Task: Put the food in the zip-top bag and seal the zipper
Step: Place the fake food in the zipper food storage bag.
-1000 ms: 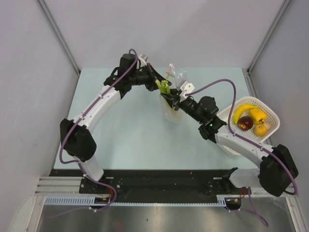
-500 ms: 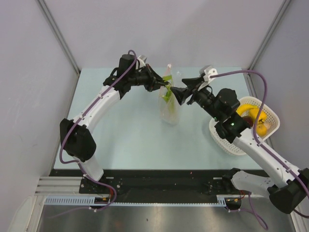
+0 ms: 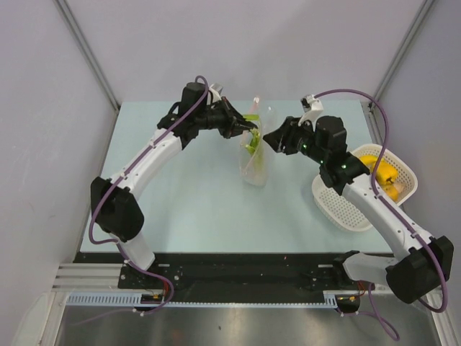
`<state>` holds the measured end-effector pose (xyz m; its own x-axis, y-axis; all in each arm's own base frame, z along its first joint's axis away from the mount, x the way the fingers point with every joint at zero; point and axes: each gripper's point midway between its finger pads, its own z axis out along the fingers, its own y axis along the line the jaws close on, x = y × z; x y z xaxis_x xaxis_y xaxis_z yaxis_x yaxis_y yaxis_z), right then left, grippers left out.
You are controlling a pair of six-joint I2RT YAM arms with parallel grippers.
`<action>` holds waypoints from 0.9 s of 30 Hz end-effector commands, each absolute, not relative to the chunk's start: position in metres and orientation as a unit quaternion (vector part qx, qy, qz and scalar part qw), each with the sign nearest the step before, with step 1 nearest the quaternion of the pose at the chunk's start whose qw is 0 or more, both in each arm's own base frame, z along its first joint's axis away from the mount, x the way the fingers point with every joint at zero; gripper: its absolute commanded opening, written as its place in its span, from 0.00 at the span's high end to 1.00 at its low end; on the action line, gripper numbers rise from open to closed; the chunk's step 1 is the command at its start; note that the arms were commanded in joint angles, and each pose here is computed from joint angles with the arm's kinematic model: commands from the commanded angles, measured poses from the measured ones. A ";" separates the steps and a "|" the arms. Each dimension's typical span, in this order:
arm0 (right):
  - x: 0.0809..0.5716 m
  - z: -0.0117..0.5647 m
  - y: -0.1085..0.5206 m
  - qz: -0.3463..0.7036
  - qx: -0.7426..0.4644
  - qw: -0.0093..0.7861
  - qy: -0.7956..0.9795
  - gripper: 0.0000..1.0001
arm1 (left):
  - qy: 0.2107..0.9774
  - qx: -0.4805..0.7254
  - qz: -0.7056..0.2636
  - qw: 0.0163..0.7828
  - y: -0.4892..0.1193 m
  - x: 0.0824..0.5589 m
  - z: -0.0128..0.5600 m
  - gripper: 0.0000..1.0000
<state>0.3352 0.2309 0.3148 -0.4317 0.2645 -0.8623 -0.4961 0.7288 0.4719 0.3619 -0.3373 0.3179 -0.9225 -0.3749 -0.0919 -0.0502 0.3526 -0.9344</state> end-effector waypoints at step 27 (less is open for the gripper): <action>0.268 0.313 0.284 0.412 -0.119 0.436 0.791 0.26 | 0.808 -0.161 -0.536 0.186 -0.328 0.380 0.339 1.00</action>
